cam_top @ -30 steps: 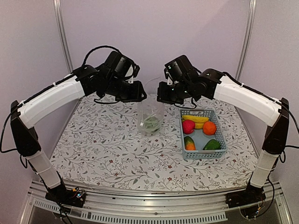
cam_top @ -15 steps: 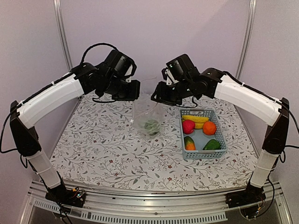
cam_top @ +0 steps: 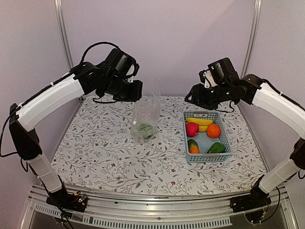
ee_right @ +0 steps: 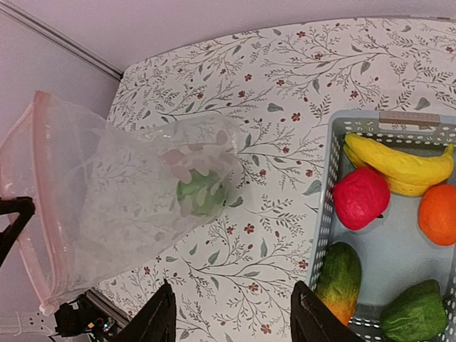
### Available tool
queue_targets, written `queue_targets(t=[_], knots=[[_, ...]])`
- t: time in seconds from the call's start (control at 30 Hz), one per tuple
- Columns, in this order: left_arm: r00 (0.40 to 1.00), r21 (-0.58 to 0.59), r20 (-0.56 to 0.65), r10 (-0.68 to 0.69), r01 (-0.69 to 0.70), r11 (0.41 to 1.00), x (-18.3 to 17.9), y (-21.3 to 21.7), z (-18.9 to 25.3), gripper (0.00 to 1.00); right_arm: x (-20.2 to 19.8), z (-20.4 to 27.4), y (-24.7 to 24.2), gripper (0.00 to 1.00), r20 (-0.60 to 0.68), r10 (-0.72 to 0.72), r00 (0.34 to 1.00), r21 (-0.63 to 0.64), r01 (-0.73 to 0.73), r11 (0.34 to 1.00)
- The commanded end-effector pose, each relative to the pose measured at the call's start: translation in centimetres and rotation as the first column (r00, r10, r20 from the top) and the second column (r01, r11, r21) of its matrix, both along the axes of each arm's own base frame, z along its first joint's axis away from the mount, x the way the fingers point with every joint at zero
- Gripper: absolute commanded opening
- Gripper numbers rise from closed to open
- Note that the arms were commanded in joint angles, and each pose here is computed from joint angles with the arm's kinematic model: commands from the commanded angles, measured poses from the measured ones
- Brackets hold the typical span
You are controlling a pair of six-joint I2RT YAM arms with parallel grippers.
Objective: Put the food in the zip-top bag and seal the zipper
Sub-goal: Adjust the zipper food storage bag at the center of the board, then pick up the fake fruit from the bin.
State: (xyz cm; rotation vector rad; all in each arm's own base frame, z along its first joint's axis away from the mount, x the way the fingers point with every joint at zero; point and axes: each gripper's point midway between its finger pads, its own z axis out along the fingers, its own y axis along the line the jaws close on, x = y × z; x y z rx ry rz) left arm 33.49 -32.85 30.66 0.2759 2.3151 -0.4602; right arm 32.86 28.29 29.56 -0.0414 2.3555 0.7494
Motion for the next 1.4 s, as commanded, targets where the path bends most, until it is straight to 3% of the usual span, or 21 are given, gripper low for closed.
queue_targets(t=[0.0, 0.4, 1.03, 1.2, 1.37], knots=[[1.0, 0.026, 0.006, -0.024, 0.024, 0.999, -0.8, 1.0, 1.2, 0.0, -0.1, -5.1, -3.9, 0.53, -0.073, -0.05, 0.996, -0.126, 0.041, 0.991], [0.995, 0.086, -0.081, -0.066, 0.073, 0.994, -2.3, 1.9, -1.0, 0.0, -2.5, -17.4, -4.4, 0.54, -0.378, -0.048, 0.925, -0.239, -0.048, 0.97], [0.995, 0.041, -0.074, -0.064, 0.067, 0.997, -2.0, 1.2, -0.4, 0.0, -2.8, -24.6, -2.8, 0.57, -0.586, -0.068, 0.807, -0.244, -0.096, 0.965], [0.995, 0.035, -0.076, -0.066, 0.069, 0.997, -1.9, 1.0, -0.6, 0.0, -3.4, -25.6, -3.4, 0.49, -0.601, -0.078, 0.795, -0.273, -0.112, 0.956], [0.995, 0.025, -0.074, -0.071, 0.073, 0.997, -1.8, 0.6, -0.7, 0.0, -2.2, -22.1, -3.8, 0.36, -0.522, -0.099, 0.847, -0.271, -0.054, 0.961]])
